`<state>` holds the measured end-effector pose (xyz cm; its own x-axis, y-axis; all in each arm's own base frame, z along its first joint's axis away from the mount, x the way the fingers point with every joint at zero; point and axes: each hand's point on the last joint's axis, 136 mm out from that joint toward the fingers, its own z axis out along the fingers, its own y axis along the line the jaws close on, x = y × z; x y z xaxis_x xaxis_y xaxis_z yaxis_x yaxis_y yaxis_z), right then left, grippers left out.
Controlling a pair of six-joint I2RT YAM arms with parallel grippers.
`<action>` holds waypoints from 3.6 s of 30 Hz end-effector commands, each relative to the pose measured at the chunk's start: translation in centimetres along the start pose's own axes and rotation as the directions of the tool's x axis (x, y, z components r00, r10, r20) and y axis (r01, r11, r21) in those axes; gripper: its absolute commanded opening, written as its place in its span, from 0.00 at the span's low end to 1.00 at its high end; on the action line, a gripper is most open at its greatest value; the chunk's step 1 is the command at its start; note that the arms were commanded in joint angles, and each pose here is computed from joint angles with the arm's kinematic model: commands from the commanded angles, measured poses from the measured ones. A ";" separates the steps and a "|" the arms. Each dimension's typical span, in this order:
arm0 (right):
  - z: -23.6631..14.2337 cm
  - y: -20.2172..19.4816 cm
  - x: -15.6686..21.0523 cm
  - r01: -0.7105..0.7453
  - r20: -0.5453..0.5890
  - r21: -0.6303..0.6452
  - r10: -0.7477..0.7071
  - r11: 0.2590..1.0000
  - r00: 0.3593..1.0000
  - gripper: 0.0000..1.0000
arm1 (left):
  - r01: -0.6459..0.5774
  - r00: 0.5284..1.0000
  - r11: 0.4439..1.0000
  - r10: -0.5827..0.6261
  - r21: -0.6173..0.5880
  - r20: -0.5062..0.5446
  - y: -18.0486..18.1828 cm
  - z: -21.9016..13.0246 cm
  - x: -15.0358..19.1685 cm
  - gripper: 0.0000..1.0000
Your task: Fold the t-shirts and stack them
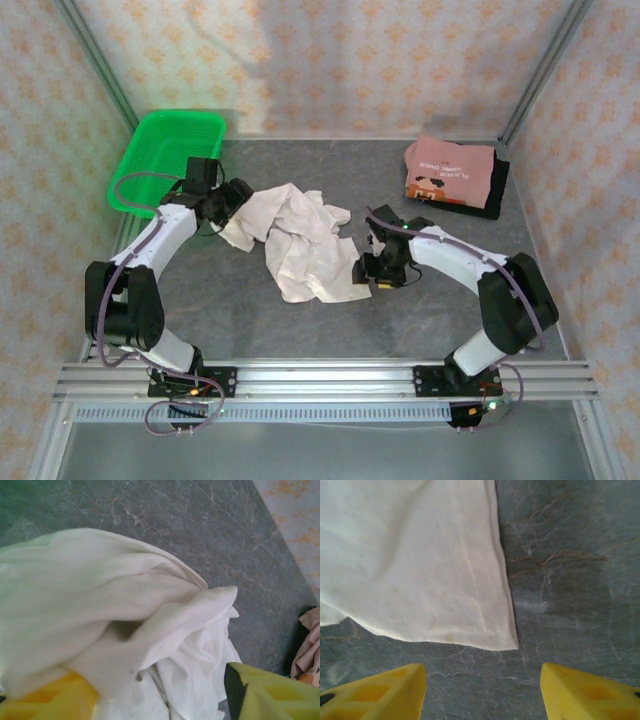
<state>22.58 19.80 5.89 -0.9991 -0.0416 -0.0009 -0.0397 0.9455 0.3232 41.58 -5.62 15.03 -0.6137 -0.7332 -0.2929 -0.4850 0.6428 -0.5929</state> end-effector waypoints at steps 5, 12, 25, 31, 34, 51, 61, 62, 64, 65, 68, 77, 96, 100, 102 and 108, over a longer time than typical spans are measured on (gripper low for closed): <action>2.4 -0.3 1.3 -0.002 -0.054 0.062 0.005 0.998 0.999 0.61 | -0.115 0.993 0.991 0.113 0.068 0.034 -3.6 -5.3 0.5 0.77; 4.8 -0.4 0.0 -0.032 -0.053 0.082 0.036 0.996 0.998 0.53 | -0.193 0.981 0.981 0.193 -0.013 -0.012 -0.8 -8.1 3.9 0.78; -2.9 4.2 -6.7 -0.010 0.185 0.029 0.004 1.000 0.983 0.00 | -0.226 0.965 0.972 0.215 -0.066 -0.150 4.8 -5.8 10.4 0.77; -12.5 10.1 -9.0 0.059 0.292 -0.155 -0.011 0.986 0.956 0.00 | -0.207 0.970 0.978 0.205 0.003 -0.129 3.5 -5.7 10.6 0.77; -16.3 12.5 -9.8 0.087 0.352 -0.235 0.001 0.968 0.936 0.00 | -0.250 0.963 0.966 0.255 0.072 -0.086 1.3 -7.1 9.7 0.77; -27.0 17.9 -14.0 0.196 0.541 -0.297 -0.005 0.935 0.841 0.00 | -0.466 0.878 0.857 0.479 0.221 -0.008 -4.8 -10.4 14.1 0.80; -36.1 22.9 -12.9 0.378 0.652 -0.451 0.009 0.809 0.758 0.00 | -0.359 0.933 0.913 0.359 0.191 0.039 -3.3 -5.8 14.1 0.82; -36.8 23.3 -12.7 0.390 0.657 -0.471 0.019 0.792 0.754 0.00 | -0.360 0.933 0.911 0.358 0.199 0.050 -3.5 -5.7 14.0 0.83; -37.6 24.0 -12.5 0.407 0.658 -0.502 0.032 0.763 0.752 0.00 | -0.359 0.933 0.902 0.355 0.238 0.060 -4.6 -5.3 14.0 0.85; -37.8 24.1 -12.4 0.410 0.659 -0.508 0.035 0.758 0.751 0.00 | -0.357 0.933 0.898 0.356 0.258 0.054 -5.0 -4.9 14.2 0.85; -37.7 23.9 -12.4 0.410 0.665 -0.493 0.027 0.767 0.747 0.00 | -0.325 0.939 0.874 0.343 0.361 0.016 -7.0 -3.4 15.5 0.85; -36.6 21.8 -13.9 0.373 0.682 -0.421 0.017 0.827 0.731 0.00 | -0.377 0.868 0.745 0.491 0.551 -0.070 -9.1 -3.4 21.5 0.85; -37.3 21.3 -14.5 0.355 0.678 -0.451 0.056 0.819 0.732 0.00 | -0.648 0.720 0.726 0.683 0.231 -0.126 -8.2 4.3 25.7 0.90; -38.5 21.3 -13.8 0.374 0.697 -0.451 0.057 0.810 0.715 0.00 | -0.694 0.698 0.713 0.700 0.100 -0.149 -7.2 6.6 24.8 0.79; -39.0 21.1 -13.3 0.380 0.704 -0.444 0.053 0.811 0.708 0.00 | -0.726 0.676 0.686 0.724 0.047 -0.140 -7.3 6.6 23.9 0.47; -38.9 19.0 -13.4 0.347 0.728 -0.376 0.042 0.859 0.685 0.00 | -0.779 0.622 0.619 0.783 -0.106 0.004 -8.7 -0.3 16.9 0.02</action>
<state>36.92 27.96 46.26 -0.7614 0.2209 -0.6095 -0.3444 0.6587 0.6690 34.68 -28.31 9.57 -0.8349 0.0062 -0.5503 0.1470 0.9661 -0.2121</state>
